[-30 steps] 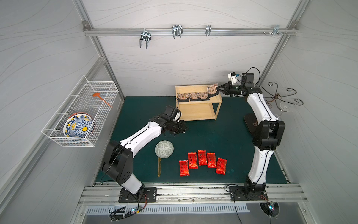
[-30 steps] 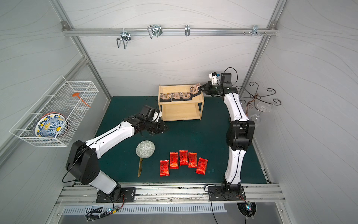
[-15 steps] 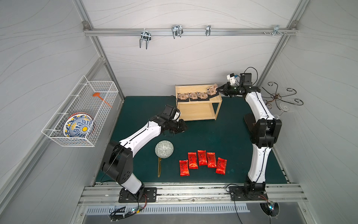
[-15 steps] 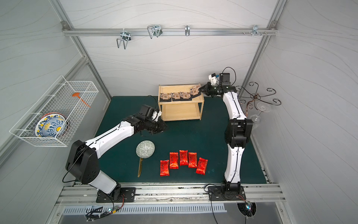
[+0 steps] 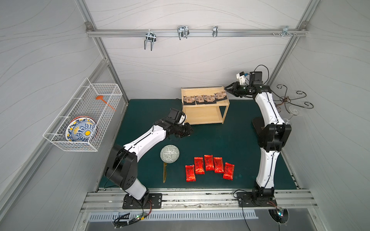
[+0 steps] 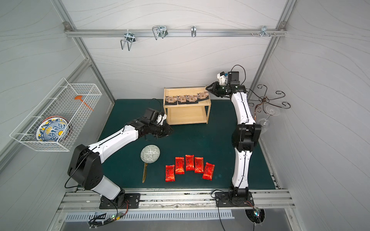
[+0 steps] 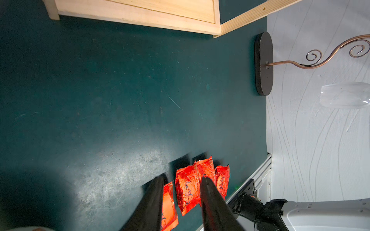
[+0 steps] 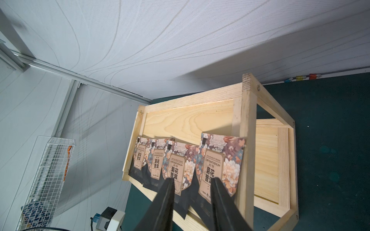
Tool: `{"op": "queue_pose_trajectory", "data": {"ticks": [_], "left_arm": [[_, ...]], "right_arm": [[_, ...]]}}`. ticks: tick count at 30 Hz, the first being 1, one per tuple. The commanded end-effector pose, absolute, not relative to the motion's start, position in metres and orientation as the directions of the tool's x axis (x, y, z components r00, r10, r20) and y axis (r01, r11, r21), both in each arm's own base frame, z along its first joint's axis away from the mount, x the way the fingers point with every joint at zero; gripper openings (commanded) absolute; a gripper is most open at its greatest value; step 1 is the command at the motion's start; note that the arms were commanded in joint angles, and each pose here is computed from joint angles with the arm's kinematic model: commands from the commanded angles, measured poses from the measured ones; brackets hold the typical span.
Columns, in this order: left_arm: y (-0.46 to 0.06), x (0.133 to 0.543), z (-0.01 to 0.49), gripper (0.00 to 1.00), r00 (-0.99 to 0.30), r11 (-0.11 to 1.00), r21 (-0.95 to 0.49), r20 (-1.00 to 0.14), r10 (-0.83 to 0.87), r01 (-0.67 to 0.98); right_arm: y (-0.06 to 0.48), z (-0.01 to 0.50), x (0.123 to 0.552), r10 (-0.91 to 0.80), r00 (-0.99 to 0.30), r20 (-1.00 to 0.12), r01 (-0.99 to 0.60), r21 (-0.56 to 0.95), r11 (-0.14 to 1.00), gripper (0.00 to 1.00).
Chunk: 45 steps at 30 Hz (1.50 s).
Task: Place the tea bags on the shelf by color
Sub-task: Place the tea bag on the shelf, then move the tea bag to the center of the board.
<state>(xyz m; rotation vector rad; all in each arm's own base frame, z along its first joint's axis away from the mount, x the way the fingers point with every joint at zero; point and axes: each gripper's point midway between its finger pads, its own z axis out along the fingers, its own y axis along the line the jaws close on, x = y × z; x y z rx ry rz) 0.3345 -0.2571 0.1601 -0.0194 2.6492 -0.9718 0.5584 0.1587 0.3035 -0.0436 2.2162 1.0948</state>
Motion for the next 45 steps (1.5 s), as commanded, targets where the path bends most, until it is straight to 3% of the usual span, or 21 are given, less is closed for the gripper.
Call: {"op": "queue_pose_trajectory", "data": {"ticks": [1, 7, 12, 15, 19, 31, 35, 42, 45], "left_arm": [[-0.26, 0.339, 0.174, 0.37, -0.936, 0.743, -0.657, -0.327, -0.129, 0.127], [-0.257, 0.338, 0.179, 0.37, -0.933, 0.738, -0.663, -0.333, -0.139, 0.127], [-0.249, 0.33, 0.193, 0.37, -0.922, 0.743, -0.658, -0.351, -0.163, 0.119], [-0.24, 0.318, 0.19, 0.37, -0.926, 0.756, -0.648, -0.334, -0.177, 0.09], [-0.228, 0.299, 0.187, 0.38, -0.924, 0.76, -0.646, -0.33, -0.195, 0.071], [-0.229, 0.263, 0.157, 0.44, -0.949, 0.787, -0.614, -0.281, -0.146, 0.061], [-0.239, 0.26, 0.151, 0.49, -0.955, 0.789, -0.609, -0.271, -0.117, 0.077], [-0.248, 0.263, 0.143, 0.49, -0.961, 0.787, -0.612, -0.255, -0.106, 0.075], [-0.251, 0.265, 0.139, 0.49, -0.963, 0.788, -0.611, -0.248, -0.105, 0.071]], "right_arm": [[0.167, 0.29, 0.558, 0.213, -0.8, -0.561, -0.297, 0.678, 0.672, 0.35], [0.177, 0.289, 0.549, 0.129, -0.763, -0.634, -0.314, 0.537, 0.783, 0.35], [0.186, 0.317, 0.522, 0.083, -0.692, -0.717, -0.33, 0.416, 0.847, 0.34], [0.202, 0.322, 0.483, 0.037, -0.657, -0.753, -0.353, 0.351, 0.867, 0.34], [0.221, 0.293, 0.416, -0.042, -0.652, -0.757, -0.378, 0.277, 0.883, 0.35], [0.279, 0.132, 0.221, -0.393, -0.7, -0.596, -0.586, 0.165, 0.794, 0.4], [0.258, 0.097, 0.192, -0.426, -0.757, -0.495, -0.54, 0.107, 0.835, 0.44], [0.233, 0.08, 0.157, -0.399, -0.796, -0.455, -0.494, 0.11, 0.862, 0.63], [0.235, 0.07, 0.151, -0.385, -0.812, -0.44, -0.483, 0.135, 0.865, 0.66]]}}
